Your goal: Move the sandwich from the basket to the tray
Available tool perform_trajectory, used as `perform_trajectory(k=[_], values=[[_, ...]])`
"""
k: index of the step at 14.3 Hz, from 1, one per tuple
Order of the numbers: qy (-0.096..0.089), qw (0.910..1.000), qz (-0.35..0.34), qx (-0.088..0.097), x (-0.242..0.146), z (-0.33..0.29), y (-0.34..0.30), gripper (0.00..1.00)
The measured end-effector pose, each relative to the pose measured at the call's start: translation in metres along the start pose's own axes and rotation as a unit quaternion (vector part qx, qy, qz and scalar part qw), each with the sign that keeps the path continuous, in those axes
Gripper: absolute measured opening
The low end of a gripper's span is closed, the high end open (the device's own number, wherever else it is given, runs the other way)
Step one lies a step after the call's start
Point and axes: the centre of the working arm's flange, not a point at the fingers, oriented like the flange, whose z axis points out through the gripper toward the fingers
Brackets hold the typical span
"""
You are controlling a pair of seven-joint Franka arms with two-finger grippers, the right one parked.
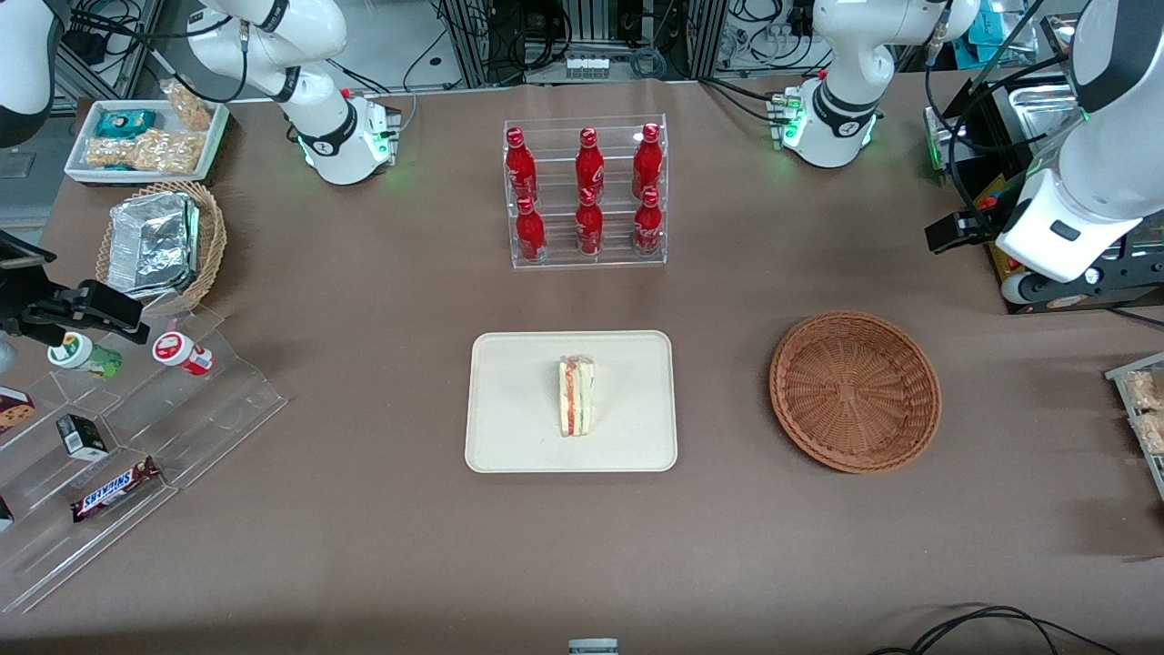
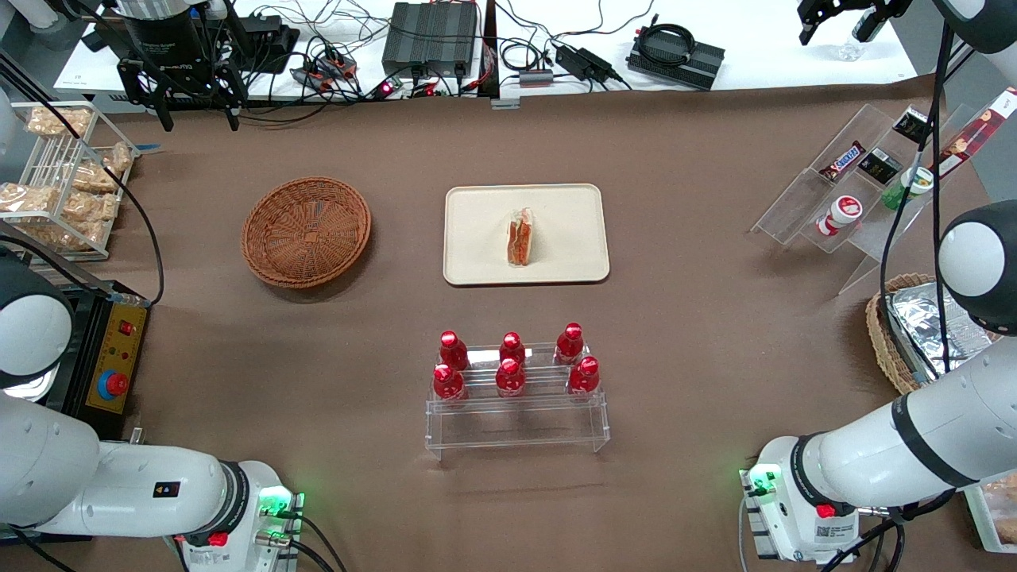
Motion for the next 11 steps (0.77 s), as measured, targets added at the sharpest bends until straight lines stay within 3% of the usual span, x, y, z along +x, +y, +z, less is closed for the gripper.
perform_trajectory(k=[6, 11], values=[[0.004, 0.9995, -0.009, -0.030, -0.007, -0.012, -0.024, 1.00], [-0.003, 0.9977, 0.058, -0.034, -0.027, -0.009, -0.053, 1.00]])
